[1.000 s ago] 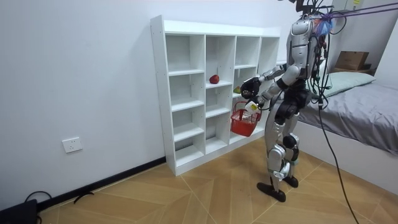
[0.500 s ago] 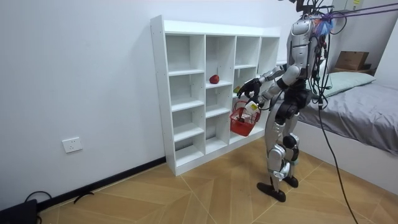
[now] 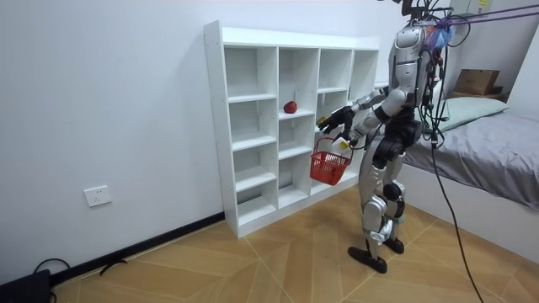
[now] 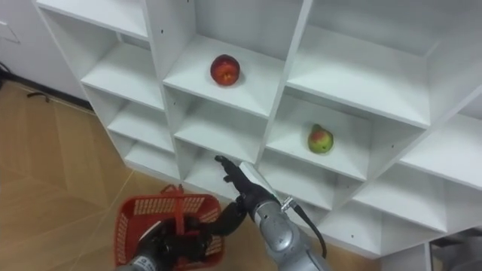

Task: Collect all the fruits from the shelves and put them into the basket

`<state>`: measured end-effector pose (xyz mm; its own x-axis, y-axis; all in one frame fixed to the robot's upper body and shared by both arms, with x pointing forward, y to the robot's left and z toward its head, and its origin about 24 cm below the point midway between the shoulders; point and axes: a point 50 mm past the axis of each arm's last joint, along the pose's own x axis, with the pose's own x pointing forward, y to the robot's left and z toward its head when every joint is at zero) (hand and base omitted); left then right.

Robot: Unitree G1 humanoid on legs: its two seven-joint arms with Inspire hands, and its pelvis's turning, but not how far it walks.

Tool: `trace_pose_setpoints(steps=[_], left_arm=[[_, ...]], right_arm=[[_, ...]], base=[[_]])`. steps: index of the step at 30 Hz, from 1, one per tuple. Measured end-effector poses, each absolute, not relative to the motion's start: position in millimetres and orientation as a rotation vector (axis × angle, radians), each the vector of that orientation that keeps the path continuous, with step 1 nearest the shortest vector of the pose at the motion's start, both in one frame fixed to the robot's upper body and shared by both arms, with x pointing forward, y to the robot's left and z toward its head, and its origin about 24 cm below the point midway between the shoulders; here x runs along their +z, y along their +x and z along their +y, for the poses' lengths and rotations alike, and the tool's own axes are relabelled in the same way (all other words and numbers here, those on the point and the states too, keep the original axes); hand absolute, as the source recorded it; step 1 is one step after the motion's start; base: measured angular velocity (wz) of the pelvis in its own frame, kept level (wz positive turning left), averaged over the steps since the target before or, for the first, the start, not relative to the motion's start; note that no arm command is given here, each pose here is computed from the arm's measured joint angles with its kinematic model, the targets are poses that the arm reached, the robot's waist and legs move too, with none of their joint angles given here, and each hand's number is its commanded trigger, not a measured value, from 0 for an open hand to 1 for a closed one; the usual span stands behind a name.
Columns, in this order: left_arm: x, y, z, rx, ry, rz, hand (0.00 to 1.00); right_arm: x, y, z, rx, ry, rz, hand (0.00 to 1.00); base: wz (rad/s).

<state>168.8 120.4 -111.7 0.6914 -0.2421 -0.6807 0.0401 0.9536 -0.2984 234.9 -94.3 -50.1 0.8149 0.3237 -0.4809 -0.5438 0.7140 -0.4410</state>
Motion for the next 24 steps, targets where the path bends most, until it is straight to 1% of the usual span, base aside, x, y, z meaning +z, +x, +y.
trace_pose_setpoints(steps=[4,9,12,15,19,24], left_arm=[[-112,169,120,-0.160,-0.268,0.796,1.00],[-117,167,123,-0.143,-0.266,0.824,1.00],[-117,167,125,-0.139,-0.261,0.823,1.00],[-118,165,133,-0.132,-0.237,0.826,1.00],[-124,152,149,-0.107,-0.187,0.863,1.00],[-129,138,158,-0.101,-0.202,0.893,1.00]], right_arm=[[-48,236,-94,0.492,-0.604,0.378,0.00],[-24,251,-87,0.469,-0.598,0.272,0.00],[-1,262,-87,0.424,-0.581,0.166,0.00],[17,274,-91,0.379,-0.607,0.082,0.00],[39,286,-93,0.351,-0.631,-0.007,0.00],[62,293,-99,0.283,-0.631,-0.100,0.00]], base=[[0.00],[0.00],[0.05],[0.07],[0.00],[0.02]])
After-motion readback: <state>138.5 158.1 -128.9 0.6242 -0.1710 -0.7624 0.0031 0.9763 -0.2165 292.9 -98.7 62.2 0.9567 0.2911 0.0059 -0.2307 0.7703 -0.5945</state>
